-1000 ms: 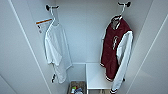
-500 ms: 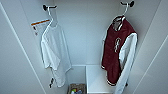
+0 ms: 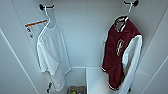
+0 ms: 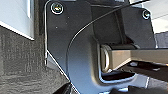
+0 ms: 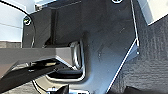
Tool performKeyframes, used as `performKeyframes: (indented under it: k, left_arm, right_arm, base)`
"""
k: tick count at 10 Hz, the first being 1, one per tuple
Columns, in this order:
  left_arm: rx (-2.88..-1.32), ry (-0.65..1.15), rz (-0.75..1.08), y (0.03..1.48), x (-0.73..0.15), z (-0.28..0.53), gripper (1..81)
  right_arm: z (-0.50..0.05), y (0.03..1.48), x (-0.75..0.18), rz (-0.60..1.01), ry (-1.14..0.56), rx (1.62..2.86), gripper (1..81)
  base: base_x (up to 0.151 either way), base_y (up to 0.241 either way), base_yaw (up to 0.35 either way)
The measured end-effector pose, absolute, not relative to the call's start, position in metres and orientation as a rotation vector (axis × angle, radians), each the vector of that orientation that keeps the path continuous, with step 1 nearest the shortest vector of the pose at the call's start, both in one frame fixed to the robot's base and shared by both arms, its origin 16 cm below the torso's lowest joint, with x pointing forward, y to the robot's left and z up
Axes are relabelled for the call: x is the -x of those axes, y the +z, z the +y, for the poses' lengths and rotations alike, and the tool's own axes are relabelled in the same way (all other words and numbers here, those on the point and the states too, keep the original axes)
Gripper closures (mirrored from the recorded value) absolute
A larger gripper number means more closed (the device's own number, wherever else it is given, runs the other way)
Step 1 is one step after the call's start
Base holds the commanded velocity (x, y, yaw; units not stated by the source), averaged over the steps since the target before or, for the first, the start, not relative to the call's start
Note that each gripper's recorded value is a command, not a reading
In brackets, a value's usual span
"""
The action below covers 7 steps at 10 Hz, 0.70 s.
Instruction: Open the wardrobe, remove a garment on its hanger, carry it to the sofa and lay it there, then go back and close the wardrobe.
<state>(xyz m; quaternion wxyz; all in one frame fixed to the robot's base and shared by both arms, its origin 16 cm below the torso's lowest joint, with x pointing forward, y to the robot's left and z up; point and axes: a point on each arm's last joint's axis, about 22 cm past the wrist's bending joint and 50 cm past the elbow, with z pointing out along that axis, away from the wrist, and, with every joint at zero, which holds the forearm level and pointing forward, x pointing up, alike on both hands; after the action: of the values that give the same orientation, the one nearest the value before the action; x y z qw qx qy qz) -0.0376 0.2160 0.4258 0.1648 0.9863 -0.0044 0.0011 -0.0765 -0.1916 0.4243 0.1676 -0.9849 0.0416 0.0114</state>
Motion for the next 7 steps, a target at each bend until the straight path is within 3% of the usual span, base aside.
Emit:
performKeyframes:
  k: [7]
  left_arm:
    - [-2.810,0.004,-0.013,0.4258,0.0371,0.2155,1.0]
  right_arm:
    - [-0.1894,0.4244,0.0755,0.119,0.031,2.799,1.0]
  base:
    - [0.090,0.000,0.000]
